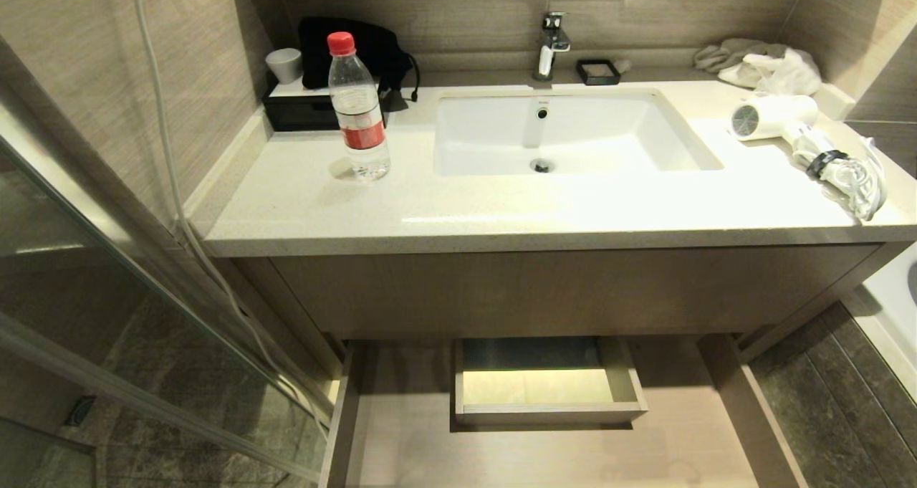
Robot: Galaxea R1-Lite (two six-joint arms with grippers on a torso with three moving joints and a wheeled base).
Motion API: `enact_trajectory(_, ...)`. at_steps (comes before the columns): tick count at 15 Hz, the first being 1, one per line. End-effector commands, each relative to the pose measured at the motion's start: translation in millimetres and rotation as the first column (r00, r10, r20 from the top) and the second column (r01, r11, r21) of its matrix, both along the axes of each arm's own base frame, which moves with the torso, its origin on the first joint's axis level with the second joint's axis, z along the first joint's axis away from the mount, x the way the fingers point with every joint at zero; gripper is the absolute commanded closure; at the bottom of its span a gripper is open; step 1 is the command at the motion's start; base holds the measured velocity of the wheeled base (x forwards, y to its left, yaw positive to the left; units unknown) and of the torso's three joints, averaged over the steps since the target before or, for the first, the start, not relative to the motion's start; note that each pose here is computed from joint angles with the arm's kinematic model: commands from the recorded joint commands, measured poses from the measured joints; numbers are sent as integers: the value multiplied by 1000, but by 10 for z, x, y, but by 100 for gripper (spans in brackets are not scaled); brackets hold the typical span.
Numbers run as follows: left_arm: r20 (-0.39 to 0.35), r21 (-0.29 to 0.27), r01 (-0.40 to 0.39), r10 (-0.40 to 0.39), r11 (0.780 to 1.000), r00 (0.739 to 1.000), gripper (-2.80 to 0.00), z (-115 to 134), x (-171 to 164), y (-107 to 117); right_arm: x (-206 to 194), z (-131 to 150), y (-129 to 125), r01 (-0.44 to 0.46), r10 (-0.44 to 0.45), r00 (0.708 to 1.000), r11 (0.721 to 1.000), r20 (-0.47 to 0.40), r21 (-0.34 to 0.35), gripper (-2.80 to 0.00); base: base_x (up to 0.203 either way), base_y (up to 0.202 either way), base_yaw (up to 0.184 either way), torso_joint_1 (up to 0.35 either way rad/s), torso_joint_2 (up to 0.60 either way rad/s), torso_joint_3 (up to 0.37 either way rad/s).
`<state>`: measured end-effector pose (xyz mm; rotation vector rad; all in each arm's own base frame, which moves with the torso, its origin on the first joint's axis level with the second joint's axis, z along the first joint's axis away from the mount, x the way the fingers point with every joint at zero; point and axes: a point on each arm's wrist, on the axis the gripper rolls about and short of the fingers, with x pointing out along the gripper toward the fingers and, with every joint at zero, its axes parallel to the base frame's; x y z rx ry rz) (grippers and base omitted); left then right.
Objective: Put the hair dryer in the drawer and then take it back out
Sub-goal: Pick up the hairdryer
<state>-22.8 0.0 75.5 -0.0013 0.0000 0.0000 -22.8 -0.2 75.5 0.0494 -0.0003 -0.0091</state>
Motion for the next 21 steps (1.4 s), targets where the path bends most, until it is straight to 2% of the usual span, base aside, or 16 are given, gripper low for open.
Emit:
enact_trajectory(1, 0, 0, 0, 0, 1000, 1000, 0, 0, 0, 0, 2, -4, 0, 0, 0, 1000, 1000, -3, 1, 0, 0, 0, 0, 0, 0, 0)
enact_trajectory(10, 0, 0, 0, 0, 1000, 1000, 0, 0, 0, 0, 2, -2, 0, 1, -1, 1000, 1000, -2, 1, 0, 0, 0, 0, 1, -13, -9)
enact_trajectory(16, 0, 0, 0, 0, 1000, 1000, 0, 0, 0, 0, 2, -2, 0, 2, -2, 1000, 1000, -2, 3, 0, 0, 0, 0, 203, -446, -239)
enact_trajectory(21, 0, 0, 0, 0, 1000, 1000, 0, 0, 0, 0, 2, -2, 0, 0, 0, 1000, 1000, -2, 3, 0, 3, -5, 152, 145, -292, -156)
